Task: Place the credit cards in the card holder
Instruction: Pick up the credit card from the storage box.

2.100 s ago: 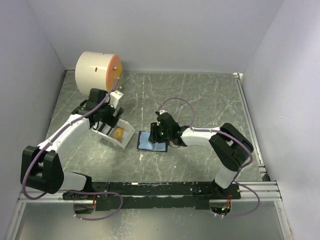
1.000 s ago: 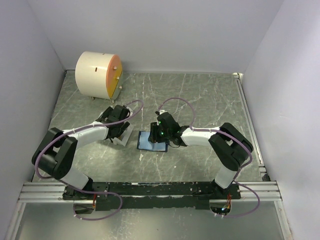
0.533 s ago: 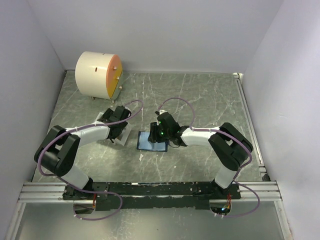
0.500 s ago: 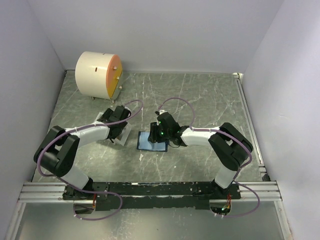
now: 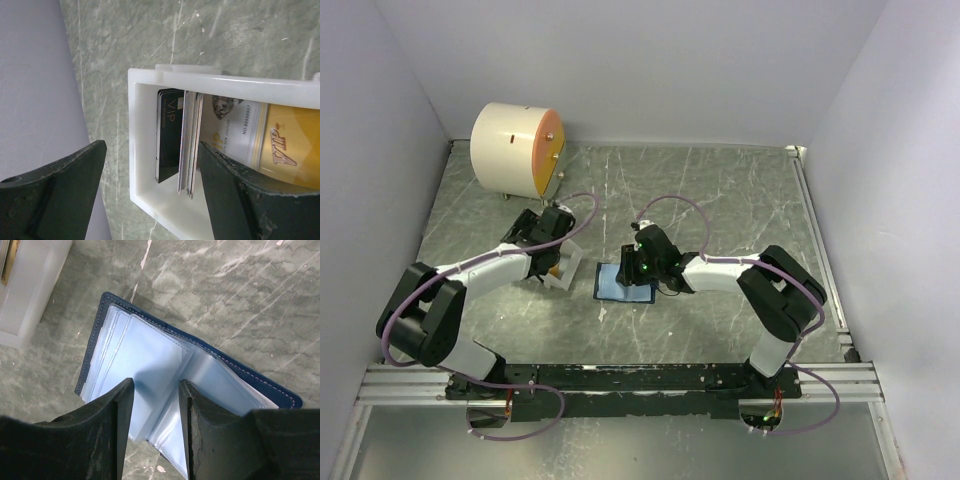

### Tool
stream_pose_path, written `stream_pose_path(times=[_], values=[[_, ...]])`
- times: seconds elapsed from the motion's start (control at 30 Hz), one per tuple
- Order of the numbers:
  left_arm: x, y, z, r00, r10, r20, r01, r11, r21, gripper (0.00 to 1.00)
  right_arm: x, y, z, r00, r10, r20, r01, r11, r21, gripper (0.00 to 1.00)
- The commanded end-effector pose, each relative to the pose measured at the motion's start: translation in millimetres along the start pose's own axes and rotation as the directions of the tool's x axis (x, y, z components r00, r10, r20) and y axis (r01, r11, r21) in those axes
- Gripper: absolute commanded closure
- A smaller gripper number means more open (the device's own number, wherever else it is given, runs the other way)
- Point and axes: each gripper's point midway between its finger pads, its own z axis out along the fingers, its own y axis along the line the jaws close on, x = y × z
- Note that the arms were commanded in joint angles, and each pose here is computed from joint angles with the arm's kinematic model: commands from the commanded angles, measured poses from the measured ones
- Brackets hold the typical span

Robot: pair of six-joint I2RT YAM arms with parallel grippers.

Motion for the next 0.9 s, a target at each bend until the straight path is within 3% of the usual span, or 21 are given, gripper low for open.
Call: stream_pose_path(times=[0.0, 0.4, 0.87], values=[[1, 13, 3, 0.999, -0.042, -0.013, 0.042, 0.998, -0.042, 0.15, 28, -17, -4, 0.997, 0.003, -0.083, 0.002, 0.999, 0.053, 0.58], [2, 23, 12, 0.989, -0.148, -0.024, 0.149, 0.988, 0.045, 0.14, 27, -16, -5, 0.997, 0.003, -0.078, 0.001, 0.999, 0.05, 0.58], [9, 2, 21, 0.985, -0.156, -0.077, 0.167, 0.971, 0.171, 0.22, 25, -16, -6, 0.997, 0.003, -0.071, 0.001, 0.999, 0.05, 0.58]])
